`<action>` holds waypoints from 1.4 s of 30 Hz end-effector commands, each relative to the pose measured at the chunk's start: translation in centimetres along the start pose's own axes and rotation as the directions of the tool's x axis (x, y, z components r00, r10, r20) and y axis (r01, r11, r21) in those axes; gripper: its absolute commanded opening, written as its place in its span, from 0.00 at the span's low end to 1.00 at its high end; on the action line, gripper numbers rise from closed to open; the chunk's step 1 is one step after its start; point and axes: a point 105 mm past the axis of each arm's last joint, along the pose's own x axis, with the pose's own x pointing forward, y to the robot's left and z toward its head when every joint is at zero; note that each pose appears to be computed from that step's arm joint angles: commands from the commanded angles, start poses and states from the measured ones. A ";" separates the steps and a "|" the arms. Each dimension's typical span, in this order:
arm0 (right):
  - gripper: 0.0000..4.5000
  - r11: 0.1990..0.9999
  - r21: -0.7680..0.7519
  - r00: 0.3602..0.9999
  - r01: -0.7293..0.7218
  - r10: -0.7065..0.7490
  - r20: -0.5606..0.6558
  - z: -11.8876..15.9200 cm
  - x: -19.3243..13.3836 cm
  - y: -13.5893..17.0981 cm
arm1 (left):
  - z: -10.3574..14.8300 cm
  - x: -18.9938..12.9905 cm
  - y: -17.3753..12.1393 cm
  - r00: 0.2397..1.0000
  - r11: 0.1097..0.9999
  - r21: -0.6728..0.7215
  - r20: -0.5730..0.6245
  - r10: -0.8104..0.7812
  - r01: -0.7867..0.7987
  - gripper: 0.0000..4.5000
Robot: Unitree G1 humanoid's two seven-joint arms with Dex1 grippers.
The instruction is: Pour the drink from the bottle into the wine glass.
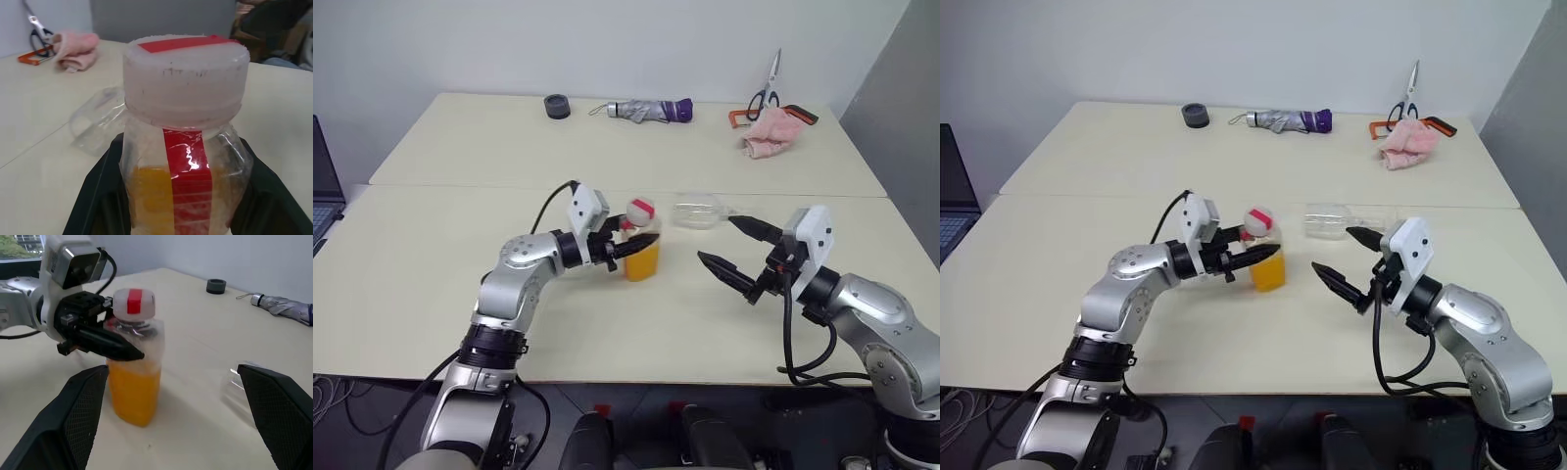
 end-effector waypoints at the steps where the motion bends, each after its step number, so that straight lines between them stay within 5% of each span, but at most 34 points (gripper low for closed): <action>1: 1.00 0.998 -0.019 0.997 -0.060 0.061 0.042 2.1 1.0 1.4 | 2.1 1.1 -0.9 0.993 0.993 0.064 0.064 -0.104 0.100 0.43; 23: 1.00 0.993 -0.043 0.994 -0.106 0.106 0.013 2.2 5.7 1.5 | 1.5 1.9 -1.2 0.985 0.977 0.136 0.026 -0.171 0.166 0.43; 26: 0.86 0.992 -0.052 0.993 -0.114 0.114 0.003 2.1 5.8 1.5 | 1.5 1.9 -1.1 0.985 0.977 0.137 0.027 -0.169 0.164 0.43; 32: 0.41 0.989 -0.060 0.991 -0.134 0.134 -0.012 1.8 5.9 1.9 | 1.7 1.9 -1.0 0.986 0.978 0.139 0.036 -0.165 0.158 0.43; 42: 0.41 0.951 -0.079 0.954 -0.300 0.300 -0.011 1.3 5.5 3.0 | 2.1 2.1 -1.6 0.977 0.972 0.126 0.051 -0.207 0.200 0.43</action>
